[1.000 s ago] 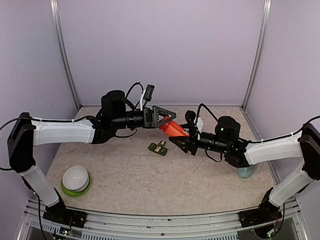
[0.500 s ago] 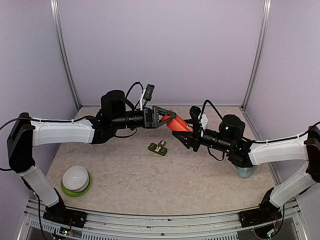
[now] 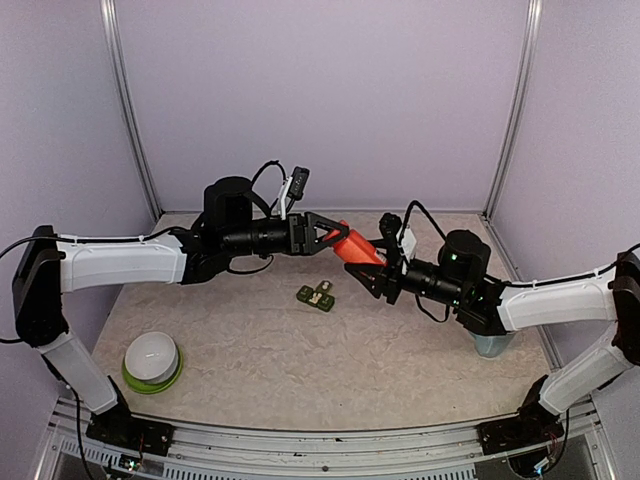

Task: Sort the pills into containers
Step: Screw the lid of the pill bottle onto the pill bottle.

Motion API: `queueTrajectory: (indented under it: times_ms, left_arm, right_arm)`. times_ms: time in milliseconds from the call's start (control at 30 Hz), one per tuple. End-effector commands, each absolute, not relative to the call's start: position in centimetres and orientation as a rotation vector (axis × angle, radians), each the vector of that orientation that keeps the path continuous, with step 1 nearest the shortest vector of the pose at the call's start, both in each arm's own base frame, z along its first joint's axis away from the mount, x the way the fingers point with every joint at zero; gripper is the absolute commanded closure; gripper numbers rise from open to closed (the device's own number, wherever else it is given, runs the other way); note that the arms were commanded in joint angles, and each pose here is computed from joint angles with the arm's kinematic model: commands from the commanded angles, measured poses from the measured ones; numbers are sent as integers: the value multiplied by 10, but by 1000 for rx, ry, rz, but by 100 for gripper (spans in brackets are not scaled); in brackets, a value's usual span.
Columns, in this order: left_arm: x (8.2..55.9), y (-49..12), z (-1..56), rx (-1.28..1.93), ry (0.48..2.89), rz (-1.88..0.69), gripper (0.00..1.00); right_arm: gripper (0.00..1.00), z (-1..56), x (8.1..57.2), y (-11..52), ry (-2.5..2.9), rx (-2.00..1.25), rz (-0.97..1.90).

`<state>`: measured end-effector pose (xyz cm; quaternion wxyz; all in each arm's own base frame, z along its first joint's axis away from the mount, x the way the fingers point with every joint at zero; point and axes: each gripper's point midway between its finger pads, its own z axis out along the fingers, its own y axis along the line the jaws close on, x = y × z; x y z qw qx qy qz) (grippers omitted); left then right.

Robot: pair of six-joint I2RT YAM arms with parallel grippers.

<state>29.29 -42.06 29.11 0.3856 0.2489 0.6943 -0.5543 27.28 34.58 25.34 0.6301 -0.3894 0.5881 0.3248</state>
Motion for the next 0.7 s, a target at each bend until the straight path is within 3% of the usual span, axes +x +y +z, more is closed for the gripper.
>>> queueTrajectory:
  times_ms: [0, 167, 533, 667]
  left_arm:
    - [292, -421, 310, 643, 1713, -1416, 36]
    - [288, -424, 310, 638, 1699, -1478, 38]
    - [284, -432, 303, 631, 1705, -1561, 57]
    - [283, -432, 304, 630, 1708, -1562, 59]
  right_arm:
    - [100, 266, 268, 343, 1299, -885, 747]
    - [100, 271, 268, 340, 1282, -856, 745]
    - [100, 281, 266, 336, 1251, -825, 754]
    - [100, 283, 266, 335, 1247, -817, 758]
